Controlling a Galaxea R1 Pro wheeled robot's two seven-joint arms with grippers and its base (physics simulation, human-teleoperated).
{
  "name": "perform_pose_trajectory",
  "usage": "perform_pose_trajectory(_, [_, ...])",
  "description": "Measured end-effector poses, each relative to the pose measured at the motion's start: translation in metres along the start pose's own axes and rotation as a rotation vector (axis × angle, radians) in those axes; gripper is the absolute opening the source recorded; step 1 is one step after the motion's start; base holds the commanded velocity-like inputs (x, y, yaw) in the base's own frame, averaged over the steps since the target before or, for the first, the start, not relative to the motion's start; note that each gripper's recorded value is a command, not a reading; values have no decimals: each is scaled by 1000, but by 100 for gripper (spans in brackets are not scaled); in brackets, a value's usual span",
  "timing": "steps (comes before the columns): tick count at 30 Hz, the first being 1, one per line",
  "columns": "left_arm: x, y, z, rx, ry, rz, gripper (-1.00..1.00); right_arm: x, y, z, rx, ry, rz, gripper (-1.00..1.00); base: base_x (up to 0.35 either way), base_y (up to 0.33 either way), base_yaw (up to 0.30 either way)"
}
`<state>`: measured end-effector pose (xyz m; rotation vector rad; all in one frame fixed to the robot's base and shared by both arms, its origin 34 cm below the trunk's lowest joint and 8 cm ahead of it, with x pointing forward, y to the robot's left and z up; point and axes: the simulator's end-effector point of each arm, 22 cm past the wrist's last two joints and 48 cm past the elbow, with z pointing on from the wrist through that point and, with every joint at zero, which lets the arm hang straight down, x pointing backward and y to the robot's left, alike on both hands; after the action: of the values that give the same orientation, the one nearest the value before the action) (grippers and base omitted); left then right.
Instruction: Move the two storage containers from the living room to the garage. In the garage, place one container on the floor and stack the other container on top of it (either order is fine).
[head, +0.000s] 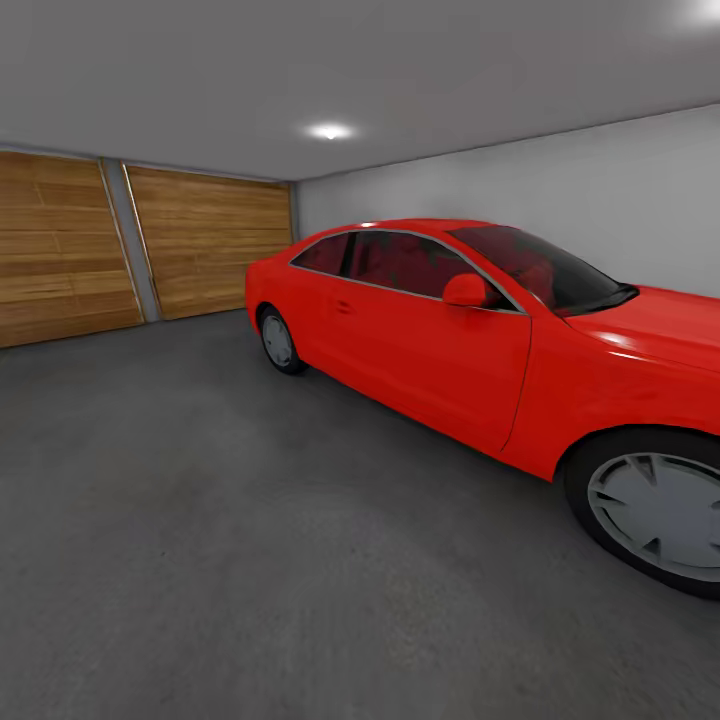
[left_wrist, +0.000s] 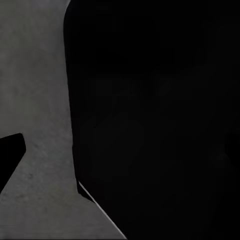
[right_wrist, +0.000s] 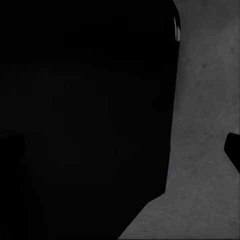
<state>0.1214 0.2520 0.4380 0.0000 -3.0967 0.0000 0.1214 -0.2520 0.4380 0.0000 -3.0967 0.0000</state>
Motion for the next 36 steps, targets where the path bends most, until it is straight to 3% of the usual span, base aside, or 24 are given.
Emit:
perform_pose_trajectory(4, [-12, -9, 0, 13, -36, -32, 100, -5, 0, 0, 1, -17, -18, 100, 0, 0, 0])
perform_pose_trajectory(36, [-20, -12, -1, 16, -57, -24, 100, -11, 5, 0, -11, -42, -13, 100, 0, 0, 13])
